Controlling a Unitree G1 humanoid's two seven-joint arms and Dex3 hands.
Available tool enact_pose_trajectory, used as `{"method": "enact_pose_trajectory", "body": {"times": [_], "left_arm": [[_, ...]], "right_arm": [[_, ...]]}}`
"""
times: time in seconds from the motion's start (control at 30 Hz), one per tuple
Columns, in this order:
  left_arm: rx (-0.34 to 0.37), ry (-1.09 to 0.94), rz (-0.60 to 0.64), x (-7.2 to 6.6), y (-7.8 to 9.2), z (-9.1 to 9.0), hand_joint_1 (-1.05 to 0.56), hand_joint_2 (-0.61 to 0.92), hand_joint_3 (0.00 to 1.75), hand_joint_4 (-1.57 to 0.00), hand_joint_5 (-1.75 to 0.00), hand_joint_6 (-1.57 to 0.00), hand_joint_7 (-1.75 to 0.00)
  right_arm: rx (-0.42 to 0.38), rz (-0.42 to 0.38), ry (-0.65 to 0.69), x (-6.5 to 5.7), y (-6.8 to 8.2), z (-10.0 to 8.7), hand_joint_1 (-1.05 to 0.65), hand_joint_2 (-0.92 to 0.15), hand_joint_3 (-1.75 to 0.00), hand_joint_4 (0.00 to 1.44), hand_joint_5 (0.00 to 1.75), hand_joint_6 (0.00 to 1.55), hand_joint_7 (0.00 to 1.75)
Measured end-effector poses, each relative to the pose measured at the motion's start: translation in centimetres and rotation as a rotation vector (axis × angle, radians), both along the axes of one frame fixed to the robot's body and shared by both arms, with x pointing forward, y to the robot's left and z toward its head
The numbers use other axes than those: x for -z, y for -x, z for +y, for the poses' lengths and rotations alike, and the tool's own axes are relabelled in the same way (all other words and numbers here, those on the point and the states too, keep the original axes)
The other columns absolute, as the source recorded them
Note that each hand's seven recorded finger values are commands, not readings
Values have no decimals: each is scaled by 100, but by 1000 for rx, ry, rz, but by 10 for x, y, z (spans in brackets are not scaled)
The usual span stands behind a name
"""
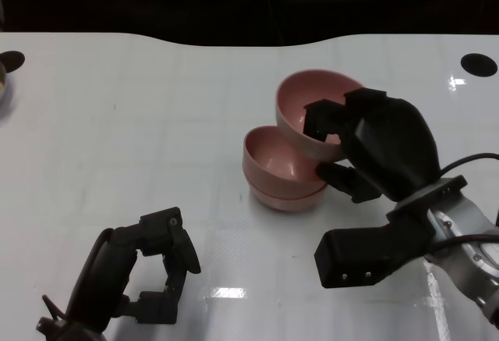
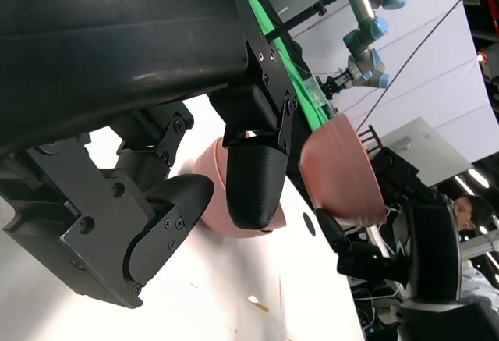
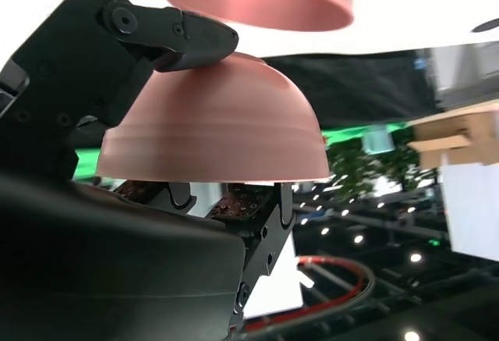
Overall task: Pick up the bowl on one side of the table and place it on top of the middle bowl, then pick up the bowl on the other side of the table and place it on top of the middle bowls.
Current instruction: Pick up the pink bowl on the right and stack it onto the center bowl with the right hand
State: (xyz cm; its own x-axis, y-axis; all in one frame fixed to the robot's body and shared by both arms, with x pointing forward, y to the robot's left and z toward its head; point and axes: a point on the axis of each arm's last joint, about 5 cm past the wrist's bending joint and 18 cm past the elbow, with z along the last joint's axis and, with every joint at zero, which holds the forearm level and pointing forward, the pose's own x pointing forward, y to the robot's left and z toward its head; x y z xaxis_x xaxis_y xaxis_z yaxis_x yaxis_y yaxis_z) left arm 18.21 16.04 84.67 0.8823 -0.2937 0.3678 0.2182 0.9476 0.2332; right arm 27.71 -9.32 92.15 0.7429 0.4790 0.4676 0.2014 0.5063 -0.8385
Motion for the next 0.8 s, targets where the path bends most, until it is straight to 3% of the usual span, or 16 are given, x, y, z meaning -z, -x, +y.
{"method": "enact_pose_trajectory", "body": {"times": [0.13,0.2,0.3,0.37,0.4,0.47,0.5,0.53,0.57,0.63,0.73,0.8], "left_arm": [[0,0,3,0,1,0,-1,30,152,-89,-174,-83,-154],[0,0,3,0,1,0,-1,31,150,-89,-172,-83,-153],[0,0,3,1,1,0,-2,33,148,-90,-172,-83,-152],[1,-2,2,1,1,0,-3,33,148,-90,-172,-83,-152],[2,-4,1,1,1,0,-3,33,148,-90,-172,-84,-152],[5,-11,1,1,1,0,-3,33,148,-91,-171,-84,-152],[7,-14,1,1,1,0,-3,33,148,-91,-171,-84,-152],[8,-16,1,1,1,-1,-3,33,148,-91,-170,-84,-152],[8,-16,1,1,1,-1,-3,32,148,-91,-170,-84,-152],[8,-16,2,1,1,-1,-2,32,148,-91,-169,-84,-152],[8,-16,4,1,1,-1,-2,32,148,-91,-169,-84,-152],[10,-19,3,1,1,-1,-1,31,148,-92,-168,-85,-152]], "right_arm": [[-47,36,28,0,-3,4,-11,-28,-124,97,175,83,160],[-58,57,44,1,-5,5,-9,-30,-114,97,175,87,147],[-70,84,53,4,-6,5,-5,-31,-110,95,174,88,142],[-79,116,65,6,-6,5,-6,-36,-102,91,174,92,120],[-82,128,67,7,-7,5,-7,-39,-96,90,167,90,110],[-97,151,66,7,-7,5,-11,-56,-62,93,132,99,56],[-104,159,63,7,-7,5,-13,-62,-48,84,115,98,32],[-115,171,65,6,-7,5,-18,-68,-35,70,82,84,17],[-126,187,68,6,-7,5,-20,-75,-21,66,53,76,7],[-142,212,83,6,-7,4,-23,-80,-13,63,35,69,2],[-149,230,99,7,-7,3,-24,-82,-9,62,27,66,0],[-161,263,124,6,-8,2,-55,-90,-24,30,10,33,0]]}}
